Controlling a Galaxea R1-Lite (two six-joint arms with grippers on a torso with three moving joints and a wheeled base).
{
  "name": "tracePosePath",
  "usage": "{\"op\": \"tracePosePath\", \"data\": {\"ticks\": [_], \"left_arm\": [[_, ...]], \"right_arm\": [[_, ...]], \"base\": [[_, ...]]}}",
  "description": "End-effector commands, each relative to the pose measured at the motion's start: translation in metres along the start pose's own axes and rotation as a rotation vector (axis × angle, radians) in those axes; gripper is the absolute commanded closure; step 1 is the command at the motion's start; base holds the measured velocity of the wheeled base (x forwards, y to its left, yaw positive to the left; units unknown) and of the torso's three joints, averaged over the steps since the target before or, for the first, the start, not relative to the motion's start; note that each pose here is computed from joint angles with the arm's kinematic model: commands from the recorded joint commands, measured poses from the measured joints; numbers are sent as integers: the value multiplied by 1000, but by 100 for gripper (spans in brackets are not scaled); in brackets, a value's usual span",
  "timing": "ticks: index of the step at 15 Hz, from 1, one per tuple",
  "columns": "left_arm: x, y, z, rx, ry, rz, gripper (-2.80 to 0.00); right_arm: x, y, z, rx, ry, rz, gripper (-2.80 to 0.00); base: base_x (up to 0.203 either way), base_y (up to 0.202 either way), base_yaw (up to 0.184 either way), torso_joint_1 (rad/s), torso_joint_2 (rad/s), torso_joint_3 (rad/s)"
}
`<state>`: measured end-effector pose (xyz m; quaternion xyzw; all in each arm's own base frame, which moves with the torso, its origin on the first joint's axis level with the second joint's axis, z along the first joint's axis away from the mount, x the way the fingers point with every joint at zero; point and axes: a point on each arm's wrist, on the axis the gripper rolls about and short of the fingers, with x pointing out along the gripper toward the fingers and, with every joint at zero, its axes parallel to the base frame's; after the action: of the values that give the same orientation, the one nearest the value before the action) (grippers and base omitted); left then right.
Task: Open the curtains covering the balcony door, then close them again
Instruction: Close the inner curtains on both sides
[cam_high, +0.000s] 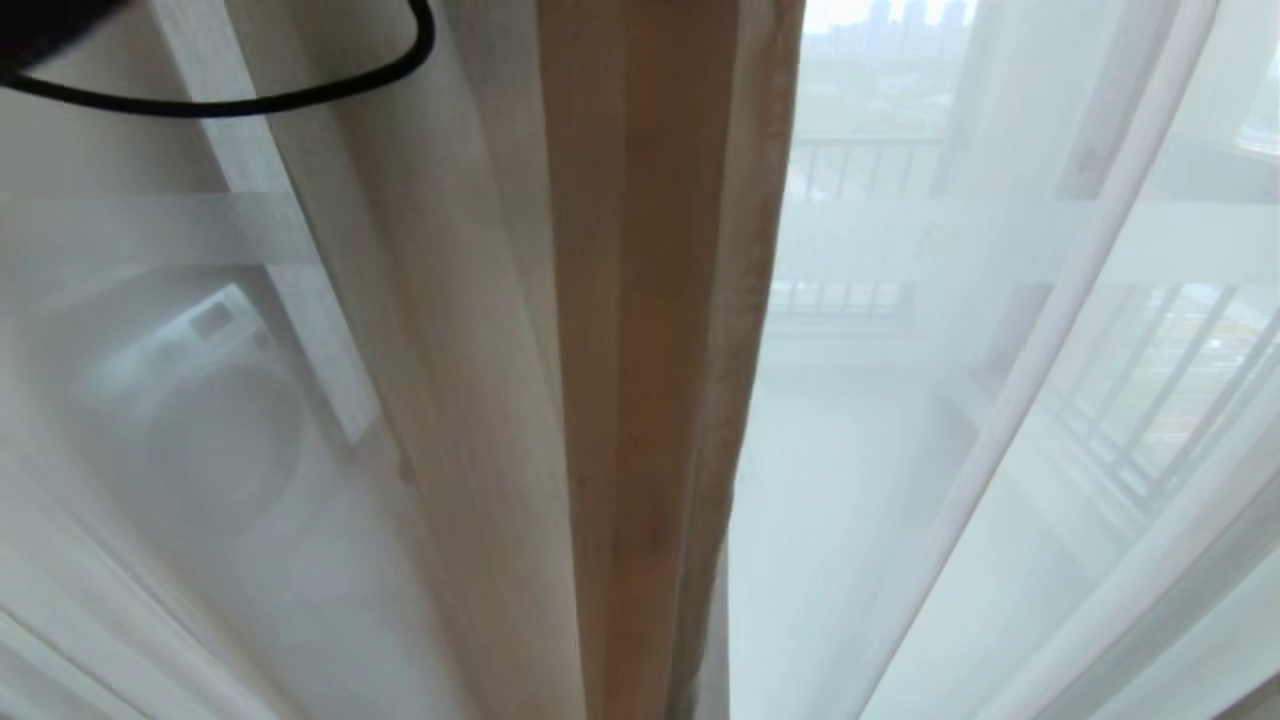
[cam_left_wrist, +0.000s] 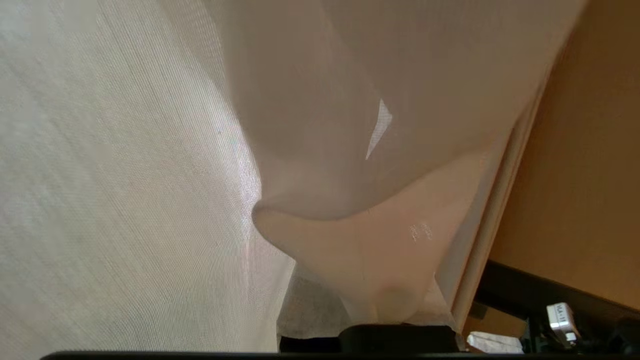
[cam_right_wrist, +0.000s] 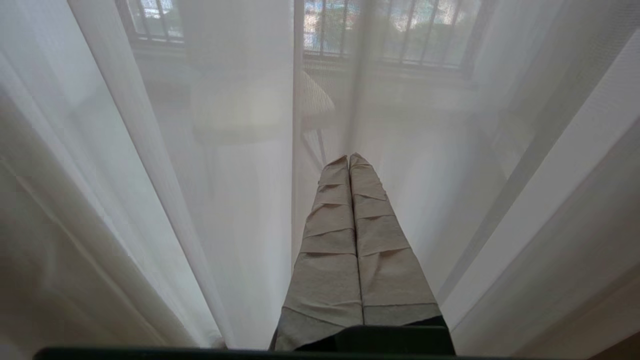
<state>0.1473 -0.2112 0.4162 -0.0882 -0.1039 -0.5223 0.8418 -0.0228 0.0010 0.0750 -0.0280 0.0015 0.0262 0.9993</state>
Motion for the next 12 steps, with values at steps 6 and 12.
{"op": "tracePosePath", "data": {"ticks": [6,12], "left_arm": [[31,-24,-21,-32,40,-97,0],[22,-20,-12,-9,16,-3,0]], "right_arm": [[0,0,0,-1,0,1,0],[0,0,0,-1,0,1,0]], "base": [[0,0,0,0,0,0],[0,0,0,0,0,0]]}}
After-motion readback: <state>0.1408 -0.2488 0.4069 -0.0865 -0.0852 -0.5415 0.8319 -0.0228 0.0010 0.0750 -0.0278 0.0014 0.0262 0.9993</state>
